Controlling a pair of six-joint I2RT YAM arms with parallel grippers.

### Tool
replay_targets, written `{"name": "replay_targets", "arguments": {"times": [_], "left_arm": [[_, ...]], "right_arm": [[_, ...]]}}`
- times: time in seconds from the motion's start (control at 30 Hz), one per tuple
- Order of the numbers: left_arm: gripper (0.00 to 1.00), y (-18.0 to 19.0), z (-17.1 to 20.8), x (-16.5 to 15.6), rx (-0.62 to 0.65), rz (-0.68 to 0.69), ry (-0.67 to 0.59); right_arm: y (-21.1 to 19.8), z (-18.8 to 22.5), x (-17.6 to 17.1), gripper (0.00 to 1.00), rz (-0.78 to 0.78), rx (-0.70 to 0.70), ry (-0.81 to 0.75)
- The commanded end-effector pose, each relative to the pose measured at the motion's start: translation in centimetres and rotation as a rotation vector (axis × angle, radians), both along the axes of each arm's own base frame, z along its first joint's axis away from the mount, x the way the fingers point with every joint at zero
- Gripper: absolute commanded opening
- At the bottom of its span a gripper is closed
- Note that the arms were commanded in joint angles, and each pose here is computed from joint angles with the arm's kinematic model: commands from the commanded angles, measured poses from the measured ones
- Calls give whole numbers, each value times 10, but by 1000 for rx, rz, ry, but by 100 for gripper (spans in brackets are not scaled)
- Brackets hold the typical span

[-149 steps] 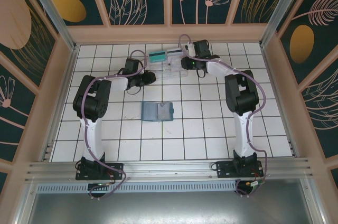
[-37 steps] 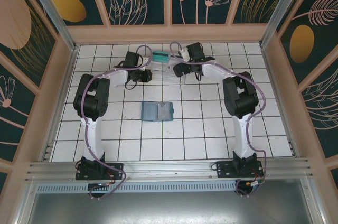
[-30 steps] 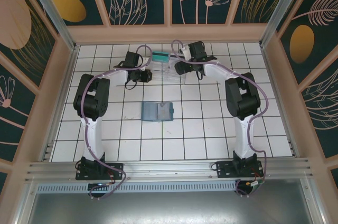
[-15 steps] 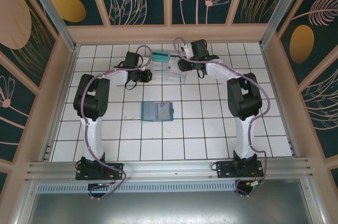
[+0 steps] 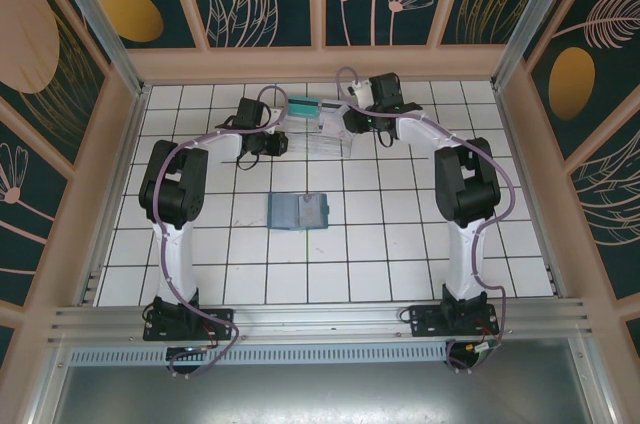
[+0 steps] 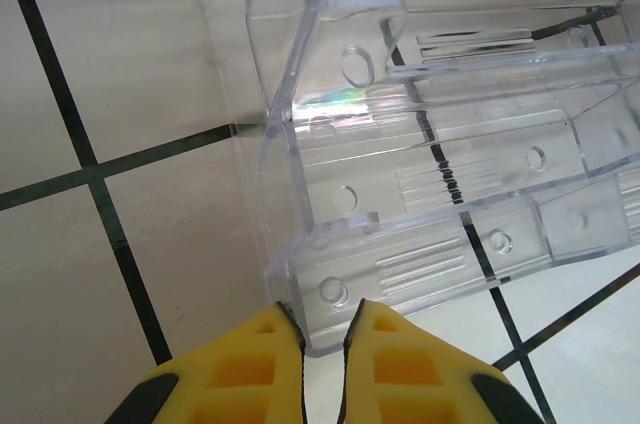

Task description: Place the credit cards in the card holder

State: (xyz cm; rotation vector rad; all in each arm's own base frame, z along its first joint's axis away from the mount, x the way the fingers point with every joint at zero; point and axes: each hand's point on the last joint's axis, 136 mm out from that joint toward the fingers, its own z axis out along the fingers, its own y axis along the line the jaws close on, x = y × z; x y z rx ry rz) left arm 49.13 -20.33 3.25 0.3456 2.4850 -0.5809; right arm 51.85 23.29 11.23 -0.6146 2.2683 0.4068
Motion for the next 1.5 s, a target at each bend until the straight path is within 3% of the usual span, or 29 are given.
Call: {"name": "replay_targets", "arguments": {"times": [0.0, 0.37, 0.57, 0.67, 1.3, 1.47], "left_arm": [[0, 15, -35, -30, 55, 17, 148], [0, 16, -35, -31, 56, 22, 149], [0, 16, -36, -33, 57, 22, 152], [0, 15, -36, -33, 54, 20, 152], [0, 15, -33, -35, 39, 24, 151], [10, 13, -24, -35, 22, 27, 140]], "right_arm": [[-1, 8, -6, 32, 14, 22, 0], [1, 6, -12, 12, 34, 57, 36], [0, 13, -18, 9, 47, 96, 49], [-1, 17, -23, 3, 52, 122, 52], [12, 73, -62, 0, 186, 361, 56], [15, 81, -83, 0, 210, 418, 85]]}}
